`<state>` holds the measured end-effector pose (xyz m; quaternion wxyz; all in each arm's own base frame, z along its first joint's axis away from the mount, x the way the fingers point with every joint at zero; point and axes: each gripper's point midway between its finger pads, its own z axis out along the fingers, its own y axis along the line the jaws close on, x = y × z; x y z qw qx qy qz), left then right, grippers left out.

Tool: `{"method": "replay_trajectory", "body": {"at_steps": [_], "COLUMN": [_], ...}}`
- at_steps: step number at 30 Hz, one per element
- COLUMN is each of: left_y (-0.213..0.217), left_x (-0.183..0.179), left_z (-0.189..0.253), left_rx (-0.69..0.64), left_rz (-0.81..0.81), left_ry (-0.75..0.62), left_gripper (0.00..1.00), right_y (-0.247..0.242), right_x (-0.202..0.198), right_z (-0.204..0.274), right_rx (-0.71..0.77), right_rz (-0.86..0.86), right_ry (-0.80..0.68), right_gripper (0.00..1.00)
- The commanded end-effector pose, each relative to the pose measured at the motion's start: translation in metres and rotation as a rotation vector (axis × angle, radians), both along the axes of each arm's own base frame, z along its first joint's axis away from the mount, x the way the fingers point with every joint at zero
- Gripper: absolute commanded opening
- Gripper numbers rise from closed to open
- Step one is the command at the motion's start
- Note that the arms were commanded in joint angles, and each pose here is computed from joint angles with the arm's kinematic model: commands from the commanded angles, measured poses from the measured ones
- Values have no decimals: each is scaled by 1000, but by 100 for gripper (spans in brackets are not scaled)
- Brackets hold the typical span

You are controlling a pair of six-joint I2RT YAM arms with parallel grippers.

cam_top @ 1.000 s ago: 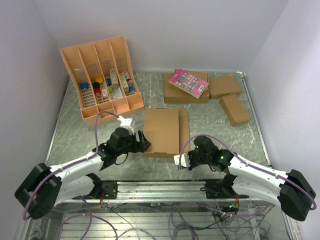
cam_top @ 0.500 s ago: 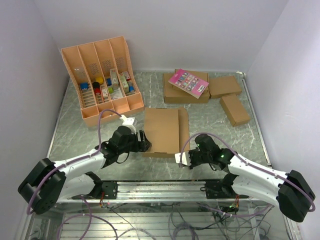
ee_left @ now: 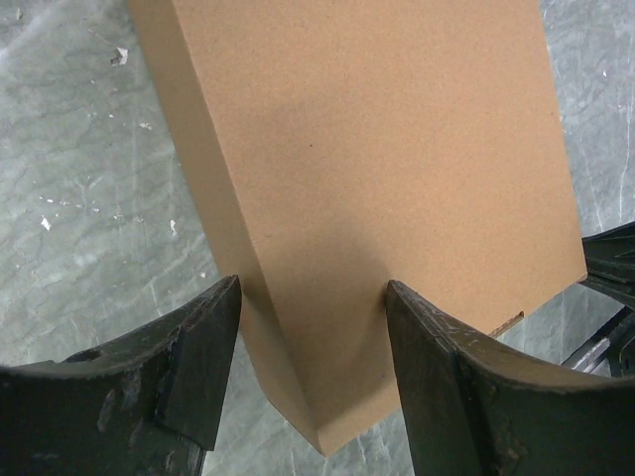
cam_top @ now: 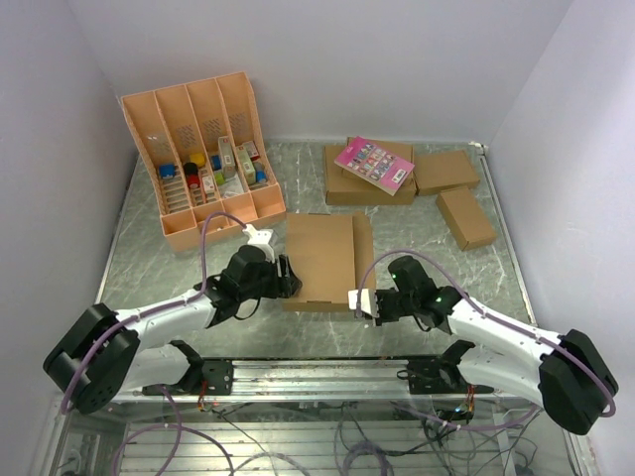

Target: Fold the paper box

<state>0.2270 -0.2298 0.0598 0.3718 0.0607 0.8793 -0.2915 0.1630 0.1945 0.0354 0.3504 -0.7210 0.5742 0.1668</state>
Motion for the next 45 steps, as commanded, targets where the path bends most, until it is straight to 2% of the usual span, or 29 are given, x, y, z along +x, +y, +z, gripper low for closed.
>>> {"method": "replay_trajectory", "body": {"at_steps": [1,15,22,45], "left_y": [5,6,9,12], "left_x": [0,-1,-2,-2], "left_z": [-12,-24,-26,-29], "left_rx": [66,107,117,127], "left_rz": [-8,-33,-29,-31], "left_ry": [13,39,39,45], "left_gripper": [68,65,64,62], "right_y": [5,12,11,-4], "right_x": [7,18,21,15], "right_z": [8,14,13,0], "right_rx": [29,48,33,36], "right_rz": [-21,-86,-91,-125], "right_ry": [17,110,129,180], "right_gripper": [6,5,0,0]}}
